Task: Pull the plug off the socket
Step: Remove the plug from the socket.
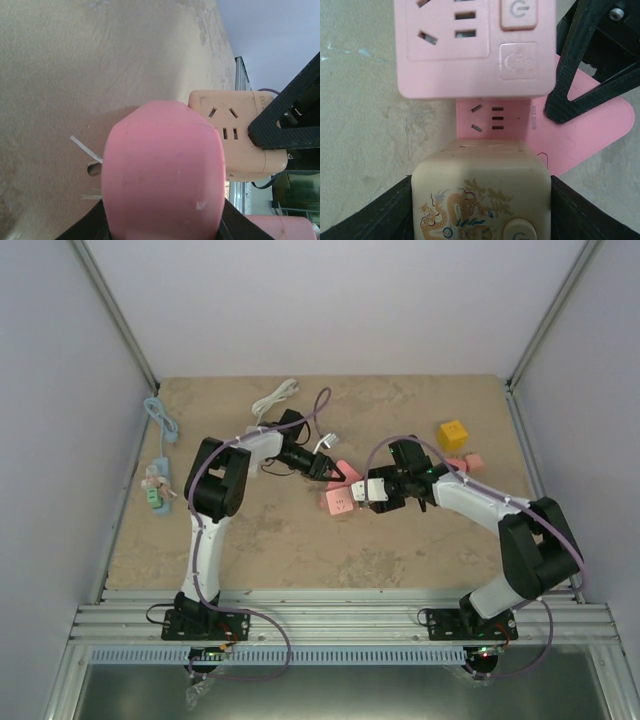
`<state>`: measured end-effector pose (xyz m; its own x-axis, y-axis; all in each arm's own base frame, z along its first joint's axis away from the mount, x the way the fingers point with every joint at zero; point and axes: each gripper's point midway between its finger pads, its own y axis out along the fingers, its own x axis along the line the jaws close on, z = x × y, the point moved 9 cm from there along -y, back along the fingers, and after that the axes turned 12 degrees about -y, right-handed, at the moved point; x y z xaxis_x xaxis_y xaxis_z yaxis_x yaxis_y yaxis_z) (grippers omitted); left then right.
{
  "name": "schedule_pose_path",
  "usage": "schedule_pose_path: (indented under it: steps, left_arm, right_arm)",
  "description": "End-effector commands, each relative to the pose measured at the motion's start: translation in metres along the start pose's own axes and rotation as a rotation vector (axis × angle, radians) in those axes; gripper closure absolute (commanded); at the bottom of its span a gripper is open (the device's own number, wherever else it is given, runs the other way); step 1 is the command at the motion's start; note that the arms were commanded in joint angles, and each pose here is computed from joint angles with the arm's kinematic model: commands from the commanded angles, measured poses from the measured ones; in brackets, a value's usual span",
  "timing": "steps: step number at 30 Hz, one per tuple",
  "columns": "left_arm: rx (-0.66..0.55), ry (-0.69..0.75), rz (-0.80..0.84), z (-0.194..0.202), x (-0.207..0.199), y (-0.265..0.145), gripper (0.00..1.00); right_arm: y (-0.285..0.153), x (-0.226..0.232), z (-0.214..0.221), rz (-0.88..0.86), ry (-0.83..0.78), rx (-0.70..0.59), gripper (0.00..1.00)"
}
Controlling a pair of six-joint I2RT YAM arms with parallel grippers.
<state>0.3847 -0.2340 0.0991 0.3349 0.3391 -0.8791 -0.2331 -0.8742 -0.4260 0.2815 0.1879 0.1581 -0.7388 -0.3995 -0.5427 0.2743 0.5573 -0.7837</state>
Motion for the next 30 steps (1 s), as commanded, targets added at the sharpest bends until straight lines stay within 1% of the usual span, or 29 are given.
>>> schedule_pose_path:
  steps: [1,10,17,22,26,30]
  left_arm:
    - [0.044,-0.050,-0.149,0.010,0.027,0.009,1.00]
    - [0.043,-0.049,-0.151,0.010,0.026,0.009,1.00]
    - [0.043,-0.056,-0.159,0.009,0.028,0.010,1.00]
    - [0.044,-0.057,-0.159,0.009,0.028,0.010,1.00]
    - [0.046,-0.052,-0.152,0.009,0.028,0.009,1.00]
    - [0.048,-0.052,-0.147,0.009,0.028,0.010,1.00]
  right_arm:
    - [-0.012,-0.005,-0.003,0.147,-0.071,0.038,0.75]
    - [-0.010,-0.004,0.002,0.180,-0.071,0.079,0.75]
    - [-0.014,-0.017,-0.009,0.102,-0.018,0.050,0.75]
    - [-0.010,-0.018,-0.019,0.079,-0.042,0.092,0.75]
    - [-0.015,-0.023,-0.022,0.101,-0.026,0.064,0.78]
    - [-0.025,-0.026,-0.018,0.107,0.008,0.005,0.80]
